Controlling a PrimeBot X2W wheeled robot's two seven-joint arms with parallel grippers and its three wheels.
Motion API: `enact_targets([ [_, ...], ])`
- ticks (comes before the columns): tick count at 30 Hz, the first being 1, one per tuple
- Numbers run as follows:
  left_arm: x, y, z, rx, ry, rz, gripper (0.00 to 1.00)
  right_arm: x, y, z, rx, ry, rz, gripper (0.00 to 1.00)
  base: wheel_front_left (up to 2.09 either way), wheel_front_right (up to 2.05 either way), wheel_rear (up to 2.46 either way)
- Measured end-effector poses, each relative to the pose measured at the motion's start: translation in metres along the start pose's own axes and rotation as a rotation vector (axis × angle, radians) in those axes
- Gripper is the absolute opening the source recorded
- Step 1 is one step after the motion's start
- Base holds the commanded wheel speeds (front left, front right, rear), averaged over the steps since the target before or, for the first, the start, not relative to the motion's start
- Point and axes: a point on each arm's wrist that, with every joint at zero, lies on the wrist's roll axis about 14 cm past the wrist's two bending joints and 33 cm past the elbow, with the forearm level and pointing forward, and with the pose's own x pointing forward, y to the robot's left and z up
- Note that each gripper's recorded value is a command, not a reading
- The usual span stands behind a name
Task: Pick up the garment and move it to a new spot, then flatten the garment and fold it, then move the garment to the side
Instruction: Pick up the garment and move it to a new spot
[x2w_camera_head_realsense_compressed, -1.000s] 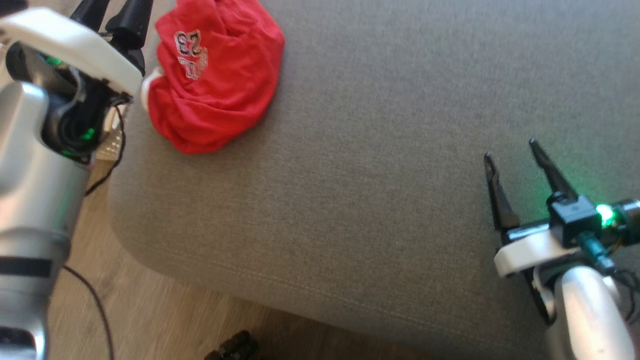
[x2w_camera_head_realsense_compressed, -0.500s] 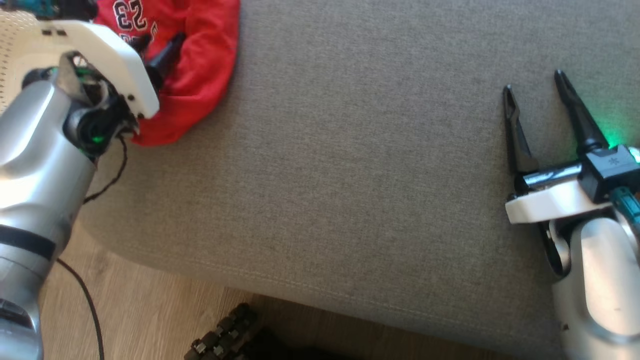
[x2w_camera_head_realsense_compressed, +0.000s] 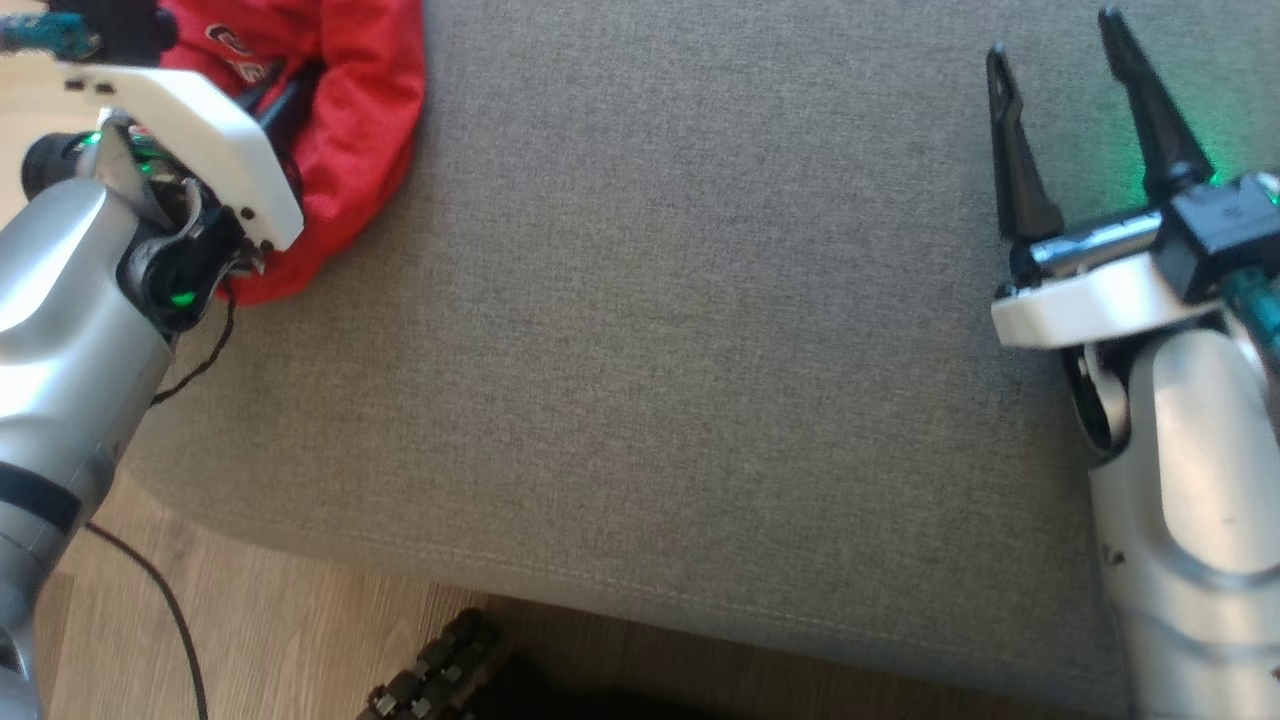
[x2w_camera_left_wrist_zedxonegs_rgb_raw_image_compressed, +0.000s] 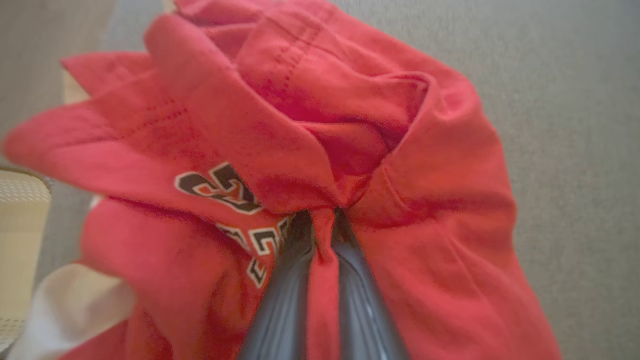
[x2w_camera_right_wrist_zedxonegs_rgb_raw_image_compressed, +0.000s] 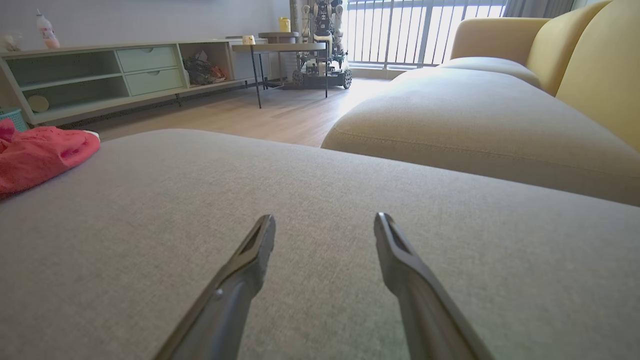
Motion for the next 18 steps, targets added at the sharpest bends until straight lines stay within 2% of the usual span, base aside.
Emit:
enact_targets([
  [4,-0.012,-0.005,0.044,0.061,-0.254,-0.014,0.0,0.005,-0.005,0.023,0.003,-0.049,-0.013,1.0,0.0,0.0,0.0],
  [9,-0.039,-0.011,0.091,0.17,-0.409,-0.033,0.0,-0.004,-0.005,0.051,0.01,-0.092,-0.023,1.0,0.0,0.0,0.0],
  [14,-0.076,-0.06,0.145,0.272,-0.595,-0.153,0.0,-0.02,-0.011,0.093,0.009,-0.171,-0.051,1.0,0.0,0.0,0.0],
  [18,-0.102,-0.104,0.156,0.307,-0.68,-0.269,0.0,-0.042,-0.018,0.13,0.003,-0.245,-0.079,1.0,0.0,0.0,0.0],
])
